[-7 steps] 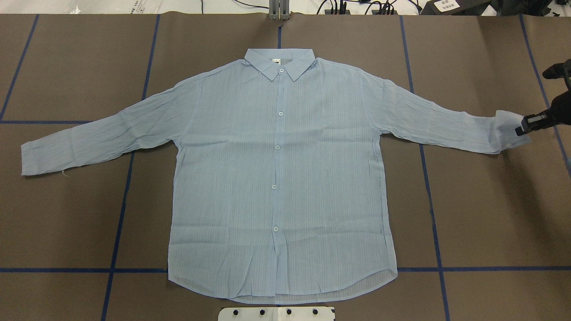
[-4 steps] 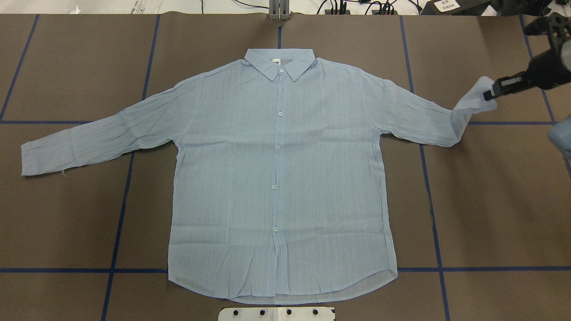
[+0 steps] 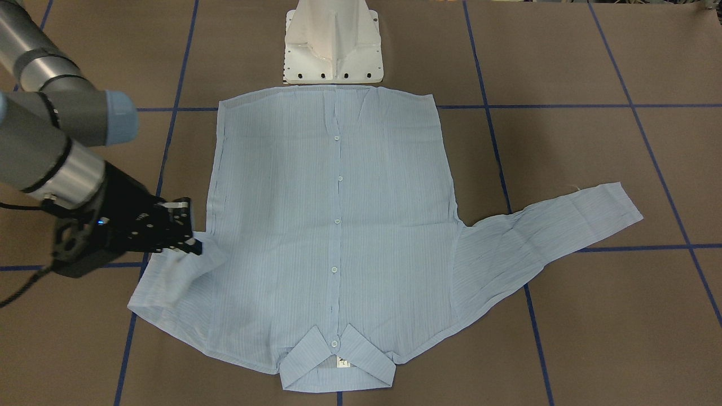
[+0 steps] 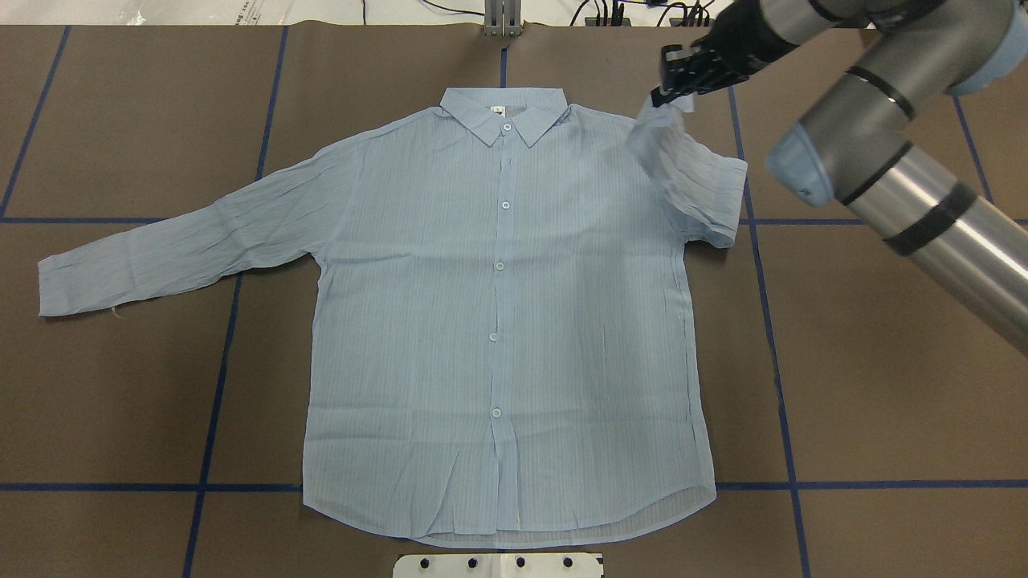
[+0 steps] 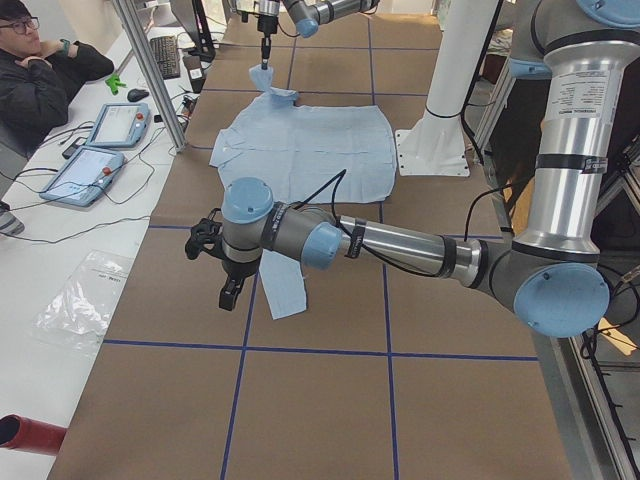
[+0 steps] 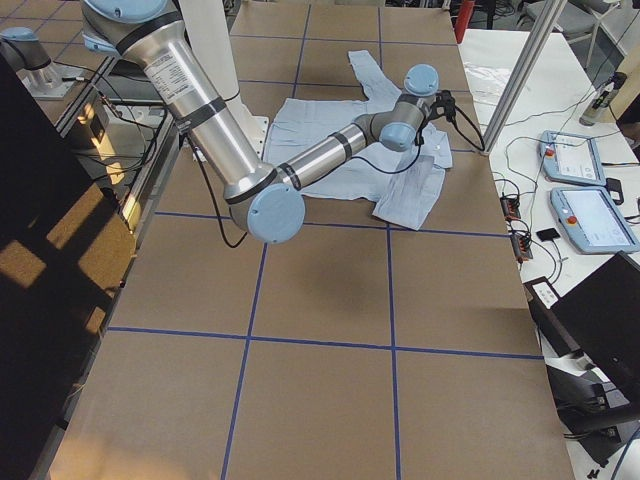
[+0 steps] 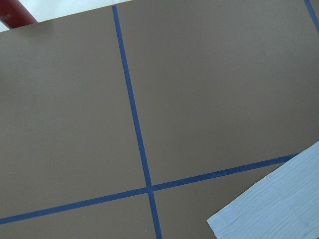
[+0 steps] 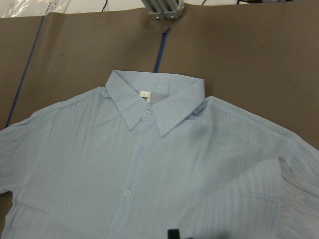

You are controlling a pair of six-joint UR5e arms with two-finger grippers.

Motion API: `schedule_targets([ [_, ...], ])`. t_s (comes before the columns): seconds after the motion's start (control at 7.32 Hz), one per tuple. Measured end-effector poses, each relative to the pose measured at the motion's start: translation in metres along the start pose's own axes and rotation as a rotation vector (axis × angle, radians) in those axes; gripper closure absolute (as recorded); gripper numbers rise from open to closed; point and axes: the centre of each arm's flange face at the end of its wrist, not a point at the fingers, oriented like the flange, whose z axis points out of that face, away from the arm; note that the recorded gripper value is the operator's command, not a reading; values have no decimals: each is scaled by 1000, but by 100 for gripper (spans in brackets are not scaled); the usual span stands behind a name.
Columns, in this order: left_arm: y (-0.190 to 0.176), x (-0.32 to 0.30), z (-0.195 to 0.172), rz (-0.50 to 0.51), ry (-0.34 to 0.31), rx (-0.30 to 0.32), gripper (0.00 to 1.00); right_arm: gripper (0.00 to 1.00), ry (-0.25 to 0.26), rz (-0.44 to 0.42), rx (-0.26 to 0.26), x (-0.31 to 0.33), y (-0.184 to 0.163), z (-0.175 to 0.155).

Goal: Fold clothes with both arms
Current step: 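Lift the cuff and carry it across the shirt toward the collar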

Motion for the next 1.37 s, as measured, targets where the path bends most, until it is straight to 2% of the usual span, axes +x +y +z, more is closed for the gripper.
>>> schedule_targets([
  [0.27,1,-4,4,-6,-1,-7,0,100,38,-17,2,-102,-33,77],
  [0.41,2,-8,9,-6,-1,-7,0,100,68,-31,11,-139,-34,110],
  [0.68,5,-21,23,-2,-1,2,0,100,121,-48,19,-173,-20,156],
  [0.96,5,-25,27,0,0,6,0,100,160,-57,-2,-183,1,193],
  [1.09,4,-25,26,2,1,8,0,67,169,-61,-20,-186,13,208],
  [1.23,4,-24,25,4,1,11,0,1,171,-64,-28,-190,20,215],
  [1.37,2,-22,24,-1,1,13,0,0,169,-70,-13,-196,20,215],
])
